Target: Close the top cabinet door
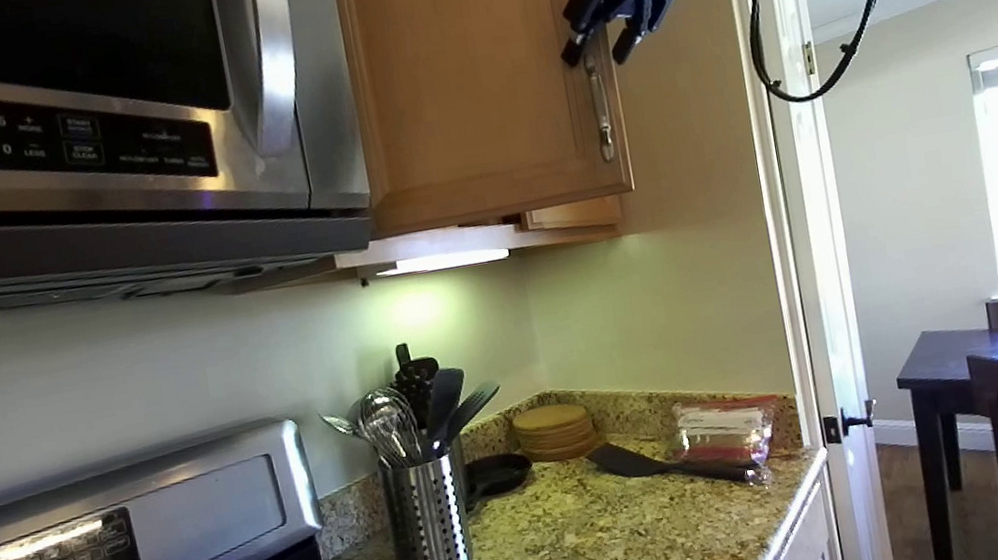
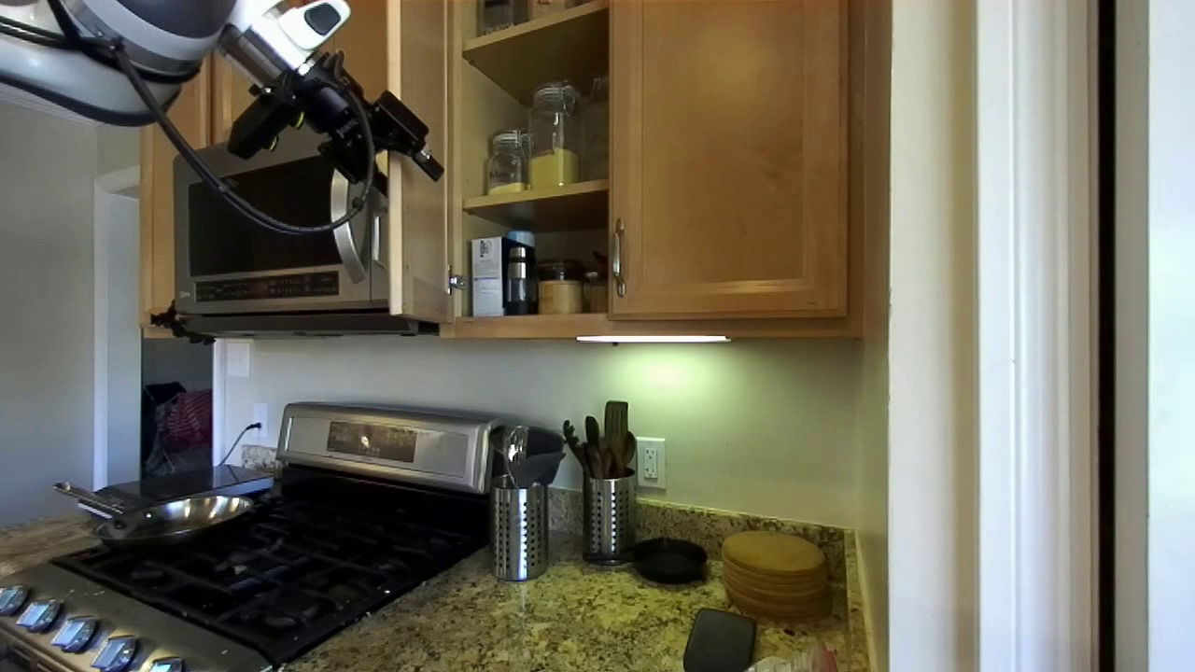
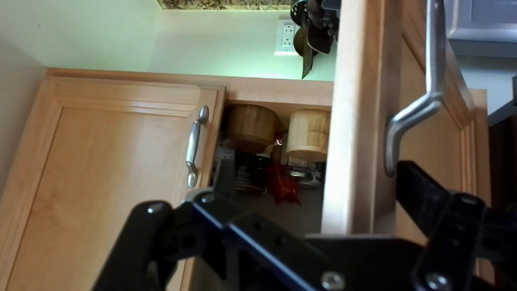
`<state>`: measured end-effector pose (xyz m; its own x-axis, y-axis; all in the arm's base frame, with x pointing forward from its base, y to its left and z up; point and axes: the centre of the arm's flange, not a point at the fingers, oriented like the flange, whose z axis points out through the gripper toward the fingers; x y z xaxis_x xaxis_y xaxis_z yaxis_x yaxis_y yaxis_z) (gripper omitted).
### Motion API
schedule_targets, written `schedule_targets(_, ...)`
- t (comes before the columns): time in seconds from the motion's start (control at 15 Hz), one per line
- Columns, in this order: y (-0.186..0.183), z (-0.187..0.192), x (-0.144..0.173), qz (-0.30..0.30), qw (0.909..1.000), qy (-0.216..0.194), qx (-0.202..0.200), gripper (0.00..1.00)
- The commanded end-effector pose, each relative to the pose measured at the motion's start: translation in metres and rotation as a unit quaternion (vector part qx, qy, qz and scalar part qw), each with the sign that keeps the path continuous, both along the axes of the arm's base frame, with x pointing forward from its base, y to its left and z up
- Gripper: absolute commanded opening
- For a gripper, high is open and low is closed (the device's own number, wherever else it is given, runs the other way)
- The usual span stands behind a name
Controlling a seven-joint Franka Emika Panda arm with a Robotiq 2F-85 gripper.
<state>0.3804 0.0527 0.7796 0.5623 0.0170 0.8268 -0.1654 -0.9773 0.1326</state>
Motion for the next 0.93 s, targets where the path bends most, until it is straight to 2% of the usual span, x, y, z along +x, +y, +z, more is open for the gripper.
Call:
schedule_targets(0.0,-0.01,-0.006,0.001,-0.033,0.9994,0.009,-0.002,1.0)
schedule_targets(0.47,-0.012,-0.007,0.01,-0.045,0.9989,0.008,-0.005,1.0)
schedule_targets(0.87,-0.026,-0.035,0.062,-0.068,0.9964,0.046,0.021,1.0)
